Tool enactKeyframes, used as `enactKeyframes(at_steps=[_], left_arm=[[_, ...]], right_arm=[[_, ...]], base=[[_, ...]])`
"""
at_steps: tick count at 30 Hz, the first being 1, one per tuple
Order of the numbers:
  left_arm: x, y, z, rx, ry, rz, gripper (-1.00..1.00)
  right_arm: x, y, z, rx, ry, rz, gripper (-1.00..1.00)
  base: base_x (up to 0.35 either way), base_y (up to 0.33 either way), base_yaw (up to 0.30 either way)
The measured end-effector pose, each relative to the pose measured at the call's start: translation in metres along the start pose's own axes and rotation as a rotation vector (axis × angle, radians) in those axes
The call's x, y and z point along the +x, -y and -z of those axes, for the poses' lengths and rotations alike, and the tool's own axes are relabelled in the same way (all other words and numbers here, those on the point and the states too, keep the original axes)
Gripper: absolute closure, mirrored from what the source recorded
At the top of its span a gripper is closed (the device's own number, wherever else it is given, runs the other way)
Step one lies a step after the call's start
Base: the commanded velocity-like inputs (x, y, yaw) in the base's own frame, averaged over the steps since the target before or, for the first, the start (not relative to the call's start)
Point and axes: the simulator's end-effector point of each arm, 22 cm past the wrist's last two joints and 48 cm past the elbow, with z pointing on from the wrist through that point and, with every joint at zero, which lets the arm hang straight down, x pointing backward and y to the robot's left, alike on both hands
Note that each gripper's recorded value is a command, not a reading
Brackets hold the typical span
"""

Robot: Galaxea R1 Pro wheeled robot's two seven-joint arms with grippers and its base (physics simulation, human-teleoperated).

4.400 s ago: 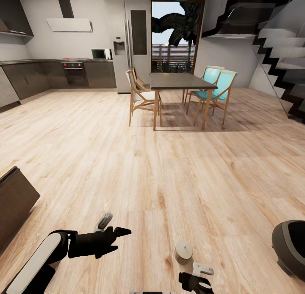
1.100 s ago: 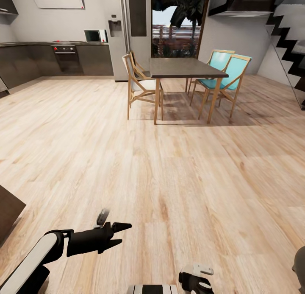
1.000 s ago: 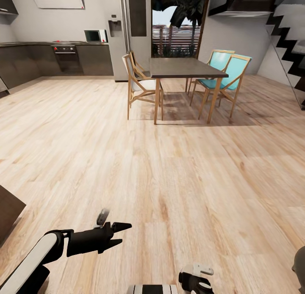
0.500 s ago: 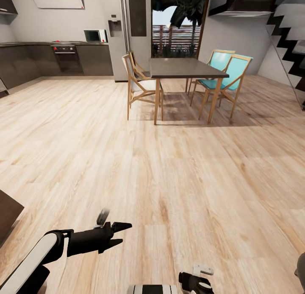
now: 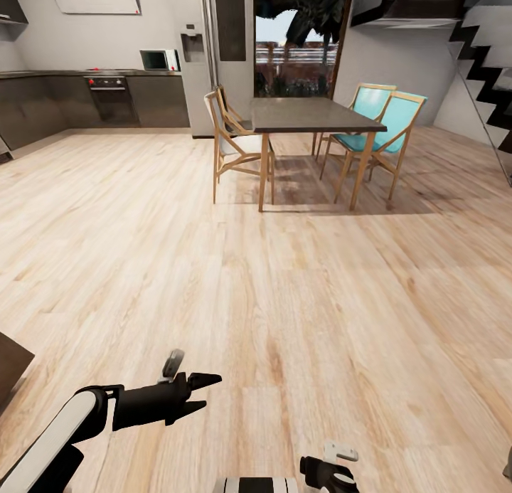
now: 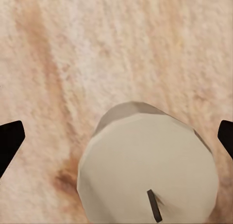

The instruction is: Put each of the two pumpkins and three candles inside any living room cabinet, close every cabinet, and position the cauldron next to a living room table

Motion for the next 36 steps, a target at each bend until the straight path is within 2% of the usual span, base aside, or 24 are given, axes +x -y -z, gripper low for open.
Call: enactKeyframes(at_steps=[10, 20, 26, 36], left_arm=[[0.0, 0.0, 0.0, 0.001, 0.0, 0.0, -1.0], [0.001, -0.015, -0.008, -0.008, -0.017, 0.034, -1.0], [0.001, -0.015, -0.012, 0.031, -0.024, 0.055, -1.0], [0.001, -0.015, -0.013, 0.038, -0.026, 0.058, -1.0]], right_arm=[[0.0, 0.0, 0.0, 0.0, -0.001, 0.0, -1.0], [0.018, 0.004, -0.009, 0.009, -0.04, 0.003, -1.0], [0.03, 0.006, -0.014, 0.014, -0.065, 0.005, -1.0], [0.031, 0.006, -0.015, 0.015, -0.065, 0.015, -1.0]], base=[[0.004, 0.0, 0.0], [0.0, 0.0, 0.0], [0.0, 0.0, 0.0], [0.0, 0.0, 0.0]])
